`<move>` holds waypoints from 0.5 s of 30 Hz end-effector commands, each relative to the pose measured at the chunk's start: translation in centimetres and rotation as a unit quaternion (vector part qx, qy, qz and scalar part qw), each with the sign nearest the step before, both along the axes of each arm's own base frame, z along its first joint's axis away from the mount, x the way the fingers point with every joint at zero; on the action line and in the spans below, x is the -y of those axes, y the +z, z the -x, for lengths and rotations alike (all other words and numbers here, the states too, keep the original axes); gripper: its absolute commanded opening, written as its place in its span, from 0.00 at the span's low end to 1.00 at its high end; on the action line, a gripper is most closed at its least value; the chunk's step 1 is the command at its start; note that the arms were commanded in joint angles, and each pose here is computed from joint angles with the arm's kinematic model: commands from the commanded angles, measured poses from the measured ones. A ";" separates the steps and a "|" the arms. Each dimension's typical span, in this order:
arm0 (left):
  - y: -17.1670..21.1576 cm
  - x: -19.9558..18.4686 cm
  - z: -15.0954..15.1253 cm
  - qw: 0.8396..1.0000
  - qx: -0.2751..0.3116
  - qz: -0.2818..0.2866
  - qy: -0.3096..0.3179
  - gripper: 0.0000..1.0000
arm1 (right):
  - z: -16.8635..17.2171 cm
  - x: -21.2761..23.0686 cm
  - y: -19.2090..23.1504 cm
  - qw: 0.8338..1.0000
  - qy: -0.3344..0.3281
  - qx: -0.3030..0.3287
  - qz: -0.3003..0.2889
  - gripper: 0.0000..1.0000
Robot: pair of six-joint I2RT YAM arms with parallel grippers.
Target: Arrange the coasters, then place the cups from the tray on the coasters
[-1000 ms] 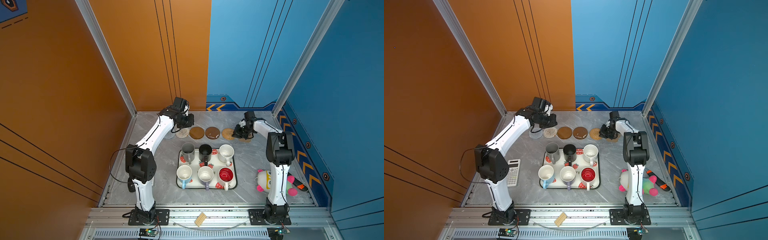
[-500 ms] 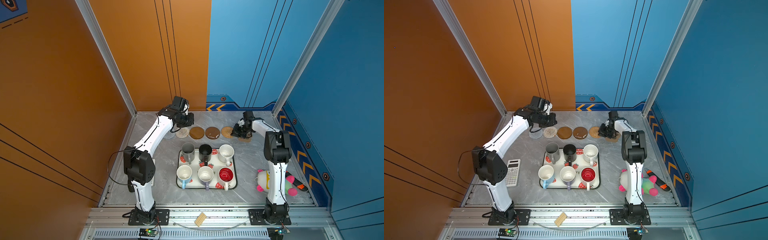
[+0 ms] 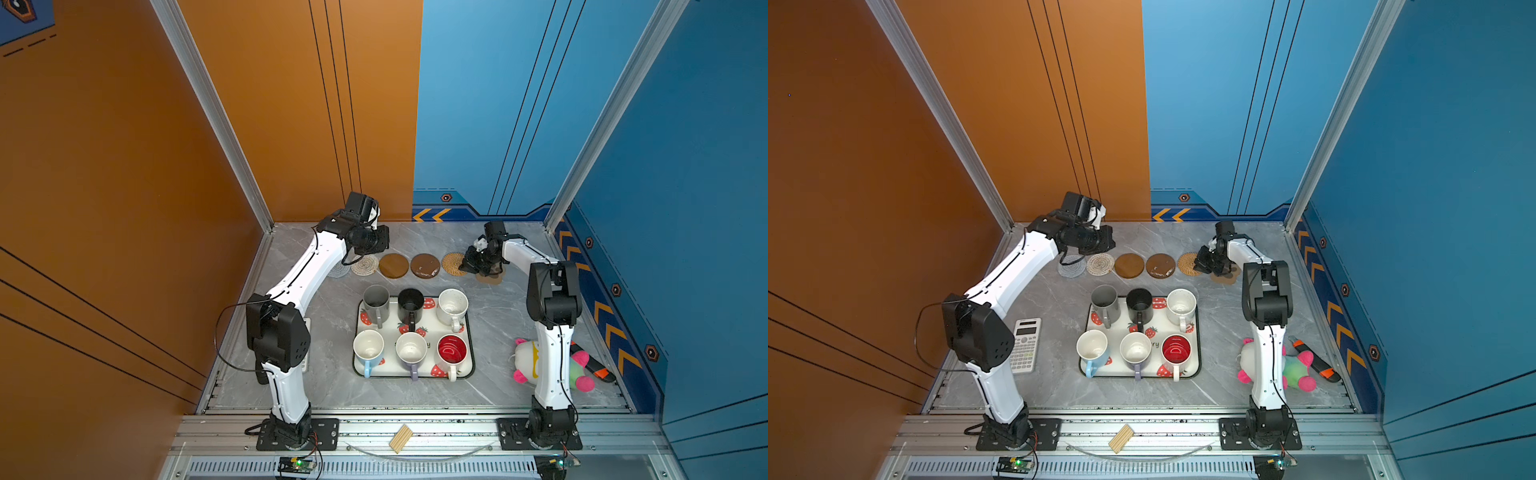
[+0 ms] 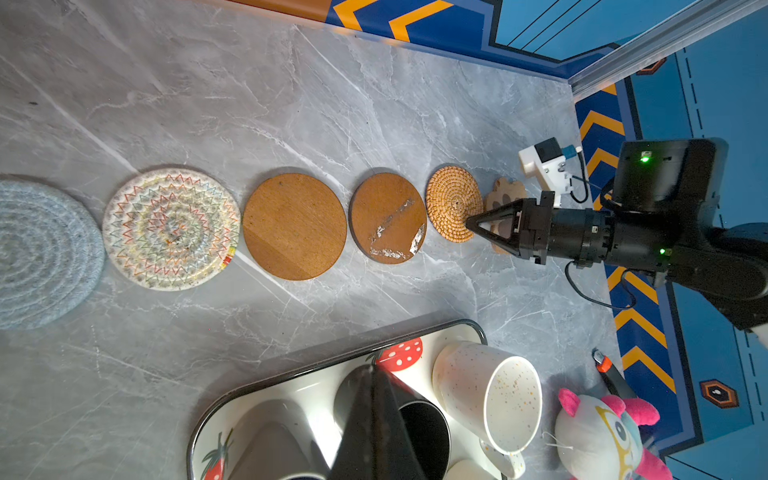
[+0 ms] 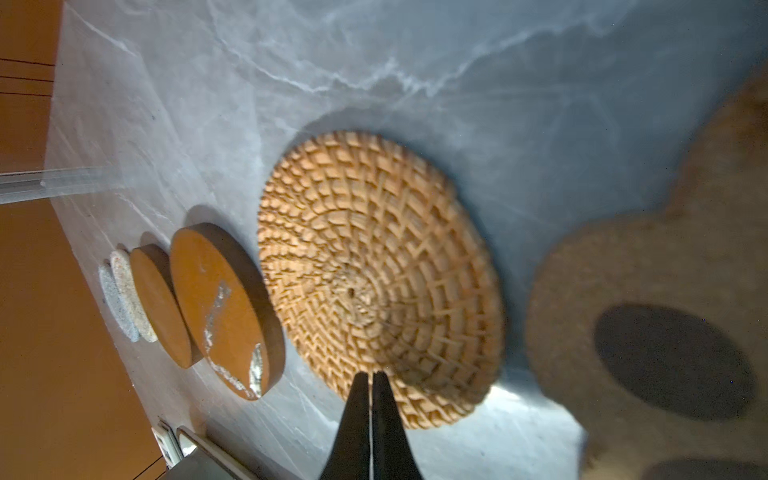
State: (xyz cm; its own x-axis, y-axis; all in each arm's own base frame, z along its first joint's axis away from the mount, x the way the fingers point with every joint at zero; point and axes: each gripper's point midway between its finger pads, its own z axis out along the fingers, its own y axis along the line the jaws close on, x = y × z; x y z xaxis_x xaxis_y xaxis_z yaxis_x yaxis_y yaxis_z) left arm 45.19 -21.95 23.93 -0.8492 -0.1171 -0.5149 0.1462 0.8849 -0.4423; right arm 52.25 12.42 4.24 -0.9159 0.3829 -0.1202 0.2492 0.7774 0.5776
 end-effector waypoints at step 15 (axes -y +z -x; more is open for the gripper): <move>2.4 0.1 0.8 0.999 0.032 0.002 0.003 0.00 | 3.9 7.3 10.5 0.995 -0.050 0.082 0.004 0.22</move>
